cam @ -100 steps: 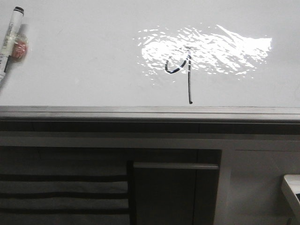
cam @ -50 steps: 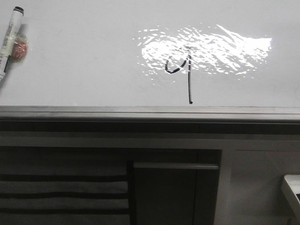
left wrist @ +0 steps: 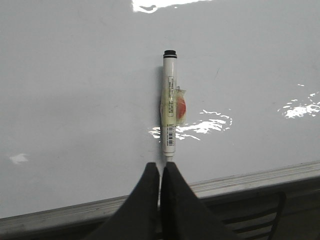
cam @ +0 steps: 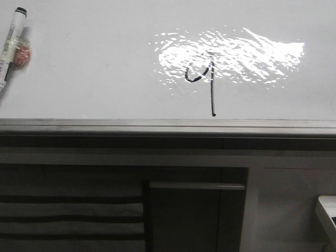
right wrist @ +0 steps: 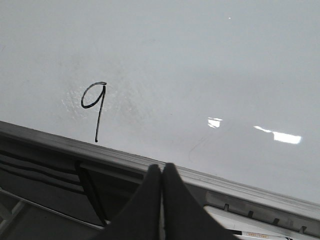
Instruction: Write number 9 on whiteboard
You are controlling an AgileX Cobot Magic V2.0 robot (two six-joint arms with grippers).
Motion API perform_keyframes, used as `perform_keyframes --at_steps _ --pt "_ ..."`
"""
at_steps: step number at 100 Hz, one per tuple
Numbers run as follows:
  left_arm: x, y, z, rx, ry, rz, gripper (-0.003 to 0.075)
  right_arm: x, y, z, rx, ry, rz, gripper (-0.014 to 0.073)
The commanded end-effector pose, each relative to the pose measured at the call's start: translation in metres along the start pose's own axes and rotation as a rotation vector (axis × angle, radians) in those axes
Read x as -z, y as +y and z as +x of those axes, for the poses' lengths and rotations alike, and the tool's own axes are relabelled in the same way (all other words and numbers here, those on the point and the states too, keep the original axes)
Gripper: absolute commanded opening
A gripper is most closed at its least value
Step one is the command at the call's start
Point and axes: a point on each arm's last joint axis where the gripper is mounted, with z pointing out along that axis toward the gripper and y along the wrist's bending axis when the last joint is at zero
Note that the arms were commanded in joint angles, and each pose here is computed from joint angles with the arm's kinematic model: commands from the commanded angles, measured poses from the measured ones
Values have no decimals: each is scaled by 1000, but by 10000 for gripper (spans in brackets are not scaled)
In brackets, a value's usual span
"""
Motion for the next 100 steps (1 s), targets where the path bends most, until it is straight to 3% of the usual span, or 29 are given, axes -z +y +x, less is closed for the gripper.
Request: perform_keyframes --at_steps 1,15,34,50,54,100 --pt "7 1 -13 7 -126 -7 -20 3 0 -14 15 -95 8 -72" --pt "18 2 11 12 -234 -31 -20 3 0 -14 15 -95 8 -72" --pt "26 4 76 44 -276 -106 -20 3 0 -14 15 -95 8 -72" --pt "30 5 108 55 -391 -150 -20 3 0 -14 15 -95 8 -72" --pt "32 5 110 52 -453 -156 -20 3 0 -14 15 -95 8 -72" --pt "31 5 110 55 -424 -153 -20 3 0 -14 15 -95 8 -72"
